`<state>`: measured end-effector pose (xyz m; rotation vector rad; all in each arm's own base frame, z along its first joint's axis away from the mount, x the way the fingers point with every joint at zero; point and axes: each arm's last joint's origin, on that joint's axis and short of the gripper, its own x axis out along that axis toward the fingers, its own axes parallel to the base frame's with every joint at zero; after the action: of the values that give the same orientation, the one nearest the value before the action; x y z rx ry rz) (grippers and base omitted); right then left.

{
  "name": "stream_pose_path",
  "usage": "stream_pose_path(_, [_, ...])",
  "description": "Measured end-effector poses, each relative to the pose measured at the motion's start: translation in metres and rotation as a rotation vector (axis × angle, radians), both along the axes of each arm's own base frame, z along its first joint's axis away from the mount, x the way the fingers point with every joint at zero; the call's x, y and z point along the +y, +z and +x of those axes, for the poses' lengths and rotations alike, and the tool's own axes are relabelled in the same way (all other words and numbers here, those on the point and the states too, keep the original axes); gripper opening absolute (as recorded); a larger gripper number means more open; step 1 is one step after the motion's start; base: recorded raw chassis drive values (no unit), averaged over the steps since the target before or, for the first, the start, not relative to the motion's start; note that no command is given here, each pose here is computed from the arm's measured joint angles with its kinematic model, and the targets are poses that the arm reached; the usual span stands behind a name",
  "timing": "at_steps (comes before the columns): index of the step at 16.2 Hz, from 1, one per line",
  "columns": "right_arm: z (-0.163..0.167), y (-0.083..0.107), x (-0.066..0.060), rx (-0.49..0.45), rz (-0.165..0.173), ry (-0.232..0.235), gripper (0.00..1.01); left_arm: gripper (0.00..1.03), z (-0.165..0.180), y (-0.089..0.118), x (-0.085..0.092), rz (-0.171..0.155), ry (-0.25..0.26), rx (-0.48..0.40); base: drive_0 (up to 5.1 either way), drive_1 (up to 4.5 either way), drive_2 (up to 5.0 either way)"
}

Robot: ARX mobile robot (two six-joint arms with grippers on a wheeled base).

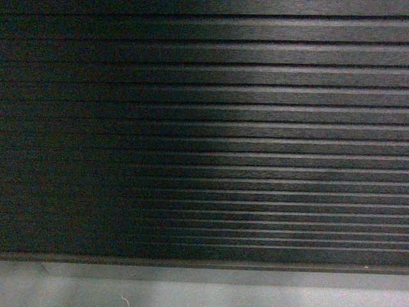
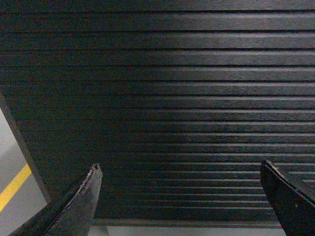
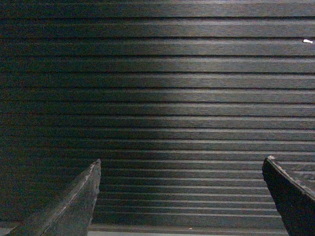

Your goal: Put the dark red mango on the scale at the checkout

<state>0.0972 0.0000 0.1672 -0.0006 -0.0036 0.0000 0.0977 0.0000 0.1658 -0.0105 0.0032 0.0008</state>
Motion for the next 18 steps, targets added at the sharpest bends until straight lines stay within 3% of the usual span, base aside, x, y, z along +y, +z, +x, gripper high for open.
stream_pose_path(18, [0.0000, -0.0001, 0.0000, 0.002, 0.000, 0.000, 0.98, 0.98, 0.0000, -0.0003, 0.0000, 0.000, -0.001, 0.003, 0.0, 0.00, 0.0])
